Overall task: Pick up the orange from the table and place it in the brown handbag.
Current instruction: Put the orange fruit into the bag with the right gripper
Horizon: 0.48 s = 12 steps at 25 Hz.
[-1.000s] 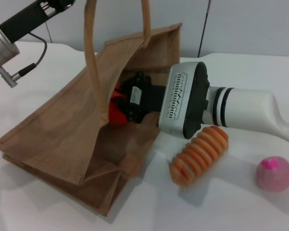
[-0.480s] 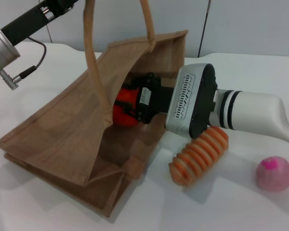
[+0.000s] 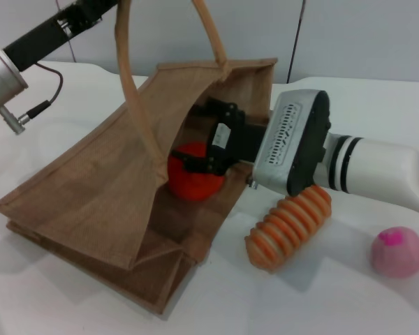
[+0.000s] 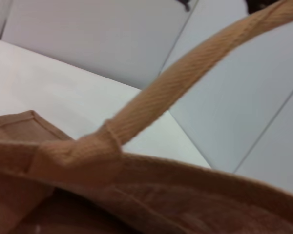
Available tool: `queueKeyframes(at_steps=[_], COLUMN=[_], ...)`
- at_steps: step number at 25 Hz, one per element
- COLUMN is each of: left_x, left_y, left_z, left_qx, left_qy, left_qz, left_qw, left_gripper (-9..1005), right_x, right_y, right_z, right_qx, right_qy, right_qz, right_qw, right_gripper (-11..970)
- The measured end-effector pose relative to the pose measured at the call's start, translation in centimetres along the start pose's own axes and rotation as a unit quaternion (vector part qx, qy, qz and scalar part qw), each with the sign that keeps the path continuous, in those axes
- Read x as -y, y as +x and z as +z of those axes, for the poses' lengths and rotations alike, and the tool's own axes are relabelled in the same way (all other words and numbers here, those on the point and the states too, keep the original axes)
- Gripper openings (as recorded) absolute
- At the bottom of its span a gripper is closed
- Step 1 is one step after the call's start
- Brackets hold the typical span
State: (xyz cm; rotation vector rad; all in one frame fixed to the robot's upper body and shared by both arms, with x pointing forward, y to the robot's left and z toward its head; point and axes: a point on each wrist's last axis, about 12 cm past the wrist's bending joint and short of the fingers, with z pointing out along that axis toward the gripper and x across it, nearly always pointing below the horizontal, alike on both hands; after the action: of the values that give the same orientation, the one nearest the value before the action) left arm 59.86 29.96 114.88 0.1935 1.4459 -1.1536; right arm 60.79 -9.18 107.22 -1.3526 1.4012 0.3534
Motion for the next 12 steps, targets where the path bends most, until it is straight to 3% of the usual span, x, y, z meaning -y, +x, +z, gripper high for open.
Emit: queueKeyframes(at_steps=[5,12], left_x=[-0.5,-1.2], left_y=[0.2,0.3], left_z=[-0.5,-1.2], left_qx=[0.001,0.002], left_qy=[-0.015,-0.045], left_qz=[-0.004,-0.005], left_qw=[1.000,0.999], left_gripper=[119,126], right_x=[0.3,1.6], right_y=[1.0,4.4], right_z=[-1.3,-4.7], right_qx=[0.016,0.008], right_qy=[0.028,0.100], right_qz=[0.034,0.088], right_qw=[0.999,0.991], right_gripper=[904,904])
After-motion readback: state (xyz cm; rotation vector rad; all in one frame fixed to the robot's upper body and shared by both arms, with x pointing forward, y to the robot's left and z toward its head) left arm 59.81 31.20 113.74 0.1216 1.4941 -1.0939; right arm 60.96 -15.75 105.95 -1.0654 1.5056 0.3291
